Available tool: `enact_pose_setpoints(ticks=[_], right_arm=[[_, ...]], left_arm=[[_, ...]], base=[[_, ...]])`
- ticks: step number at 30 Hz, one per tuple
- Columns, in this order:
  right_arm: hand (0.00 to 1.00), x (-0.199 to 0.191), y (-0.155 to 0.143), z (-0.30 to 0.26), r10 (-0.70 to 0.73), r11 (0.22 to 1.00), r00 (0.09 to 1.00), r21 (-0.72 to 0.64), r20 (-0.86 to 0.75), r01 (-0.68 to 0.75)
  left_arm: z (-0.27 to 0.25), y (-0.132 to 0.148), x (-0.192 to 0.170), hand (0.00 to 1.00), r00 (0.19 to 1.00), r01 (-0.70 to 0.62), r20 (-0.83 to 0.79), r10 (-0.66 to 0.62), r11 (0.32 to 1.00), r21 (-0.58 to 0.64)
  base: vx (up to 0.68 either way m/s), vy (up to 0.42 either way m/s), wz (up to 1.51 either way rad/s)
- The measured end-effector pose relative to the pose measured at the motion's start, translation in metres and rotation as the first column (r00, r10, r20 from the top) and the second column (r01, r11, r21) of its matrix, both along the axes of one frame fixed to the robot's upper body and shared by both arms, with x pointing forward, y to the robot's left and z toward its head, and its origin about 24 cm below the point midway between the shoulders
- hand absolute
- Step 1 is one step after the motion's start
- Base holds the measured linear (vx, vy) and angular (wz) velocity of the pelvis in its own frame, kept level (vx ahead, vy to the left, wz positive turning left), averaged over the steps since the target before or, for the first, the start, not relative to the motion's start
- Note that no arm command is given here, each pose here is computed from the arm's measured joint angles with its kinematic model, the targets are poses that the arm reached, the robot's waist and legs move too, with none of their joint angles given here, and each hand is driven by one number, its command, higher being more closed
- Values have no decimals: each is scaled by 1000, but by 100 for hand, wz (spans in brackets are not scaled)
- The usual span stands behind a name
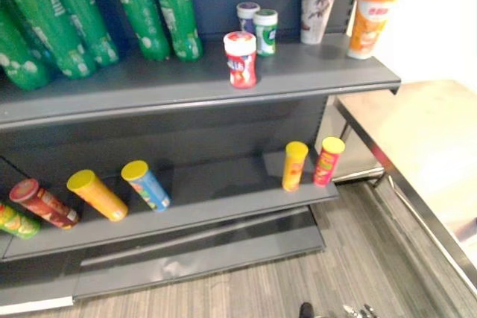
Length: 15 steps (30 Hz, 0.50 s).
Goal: Put the gum and the chips on the shelf.
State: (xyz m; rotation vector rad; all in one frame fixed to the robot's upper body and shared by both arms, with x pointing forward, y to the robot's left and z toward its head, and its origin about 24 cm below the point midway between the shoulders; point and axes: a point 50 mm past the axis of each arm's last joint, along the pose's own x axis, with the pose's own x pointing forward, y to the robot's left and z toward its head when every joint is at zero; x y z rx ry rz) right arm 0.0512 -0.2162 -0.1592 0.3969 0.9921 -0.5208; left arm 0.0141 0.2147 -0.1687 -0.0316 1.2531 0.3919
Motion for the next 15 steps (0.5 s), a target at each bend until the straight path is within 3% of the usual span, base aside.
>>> enact_pose_setpoints(ticks=[8,15], right_arm=[[0,-18,-10,-3,-126,992,990,-39,-56,124],[0,-24,4,-5,-189,982,980,-8,-58,189]], left_arm=[[0,-2,1,0,1000,-19,7,19,1000,-13],[0,-1,2,0,999,-30,21,30,999,-16]], base=[[11,44,-1],[-18,40,-6]])
